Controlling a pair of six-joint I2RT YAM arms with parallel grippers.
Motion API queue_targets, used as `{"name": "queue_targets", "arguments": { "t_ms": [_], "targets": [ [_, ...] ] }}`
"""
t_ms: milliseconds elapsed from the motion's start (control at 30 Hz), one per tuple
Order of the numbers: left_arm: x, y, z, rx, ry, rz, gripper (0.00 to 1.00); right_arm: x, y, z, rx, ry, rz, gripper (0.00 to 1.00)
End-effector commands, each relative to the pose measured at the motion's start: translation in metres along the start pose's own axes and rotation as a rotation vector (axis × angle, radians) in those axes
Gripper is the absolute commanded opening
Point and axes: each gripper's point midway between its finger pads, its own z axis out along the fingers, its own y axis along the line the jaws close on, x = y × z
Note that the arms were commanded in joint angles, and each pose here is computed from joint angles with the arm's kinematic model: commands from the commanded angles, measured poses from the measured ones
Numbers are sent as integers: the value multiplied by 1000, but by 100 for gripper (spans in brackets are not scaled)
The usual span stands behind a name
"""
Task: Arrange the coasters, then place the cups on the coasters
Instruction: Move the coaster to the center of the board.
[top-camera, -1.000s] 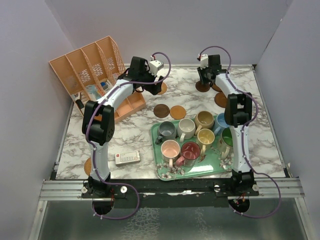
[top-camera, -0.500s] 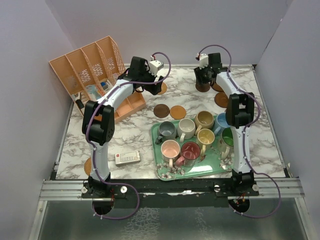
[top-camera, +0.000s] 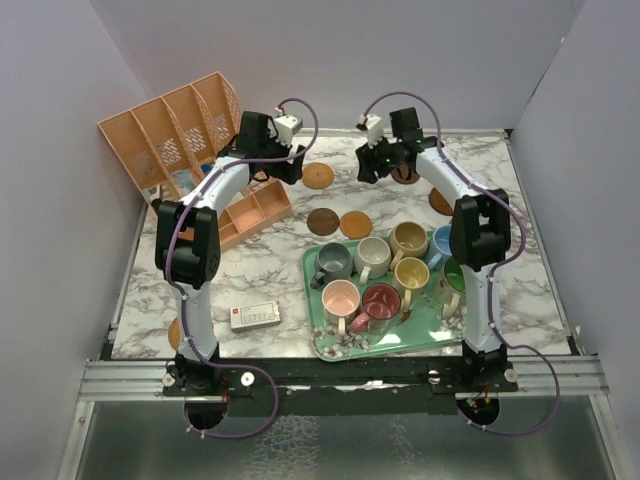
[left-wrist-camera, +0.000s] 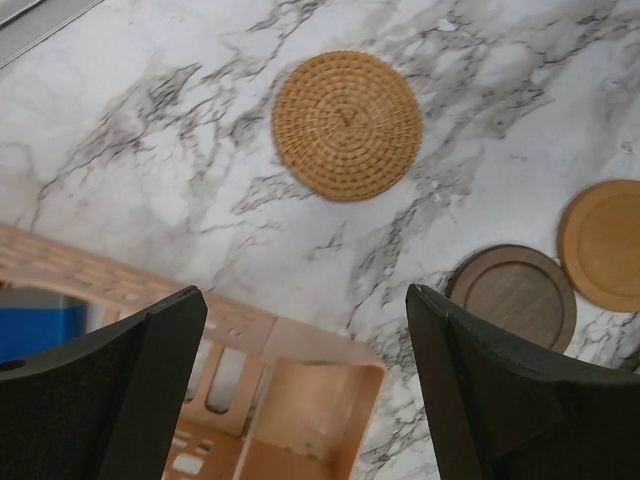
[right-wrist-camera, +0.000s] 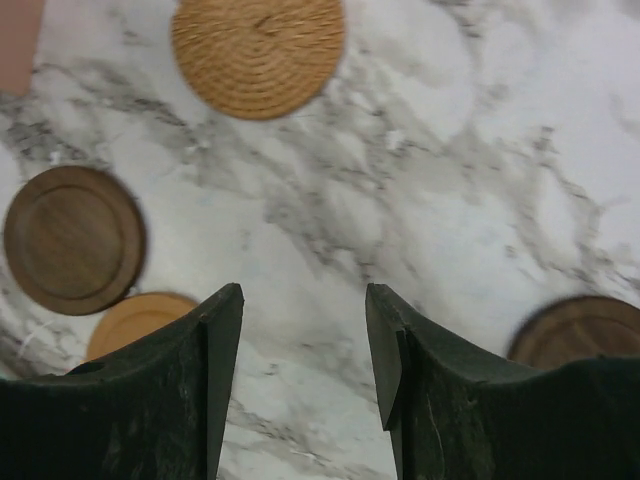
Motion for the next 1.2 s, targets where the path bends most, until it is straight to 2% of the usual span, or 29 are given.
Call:
{"name": "queue_targets", "arguments": {
  "t_ms": [0,267,433,567,667,800,1167],
  "targets": [
    [-28,34,-43,-104,-99,-64,86,7,65,19,-176,26,-43,54],
    [-30,56,-66,-153,-131,-89,94,15,130,50,-254,82,-94,67],
    [-32,56,-71,-146,-140,-94,99,28,141,68,-195,140,-147,79],
    [-34,52,-73,-130,-150,-99,99,36,142,76,-154,166,-177,80],
    [-35,50,-73,-119,-155,-104,99,42,138,81,-126,184,-191,79],
    [-35,50,-73,-116,-156,-104,99,49,130,86,-84,207,-205,71],
    [-35,50,-74,-120,-157,-107,99,57,95,92,91,244,-251,57]
  ]
}}
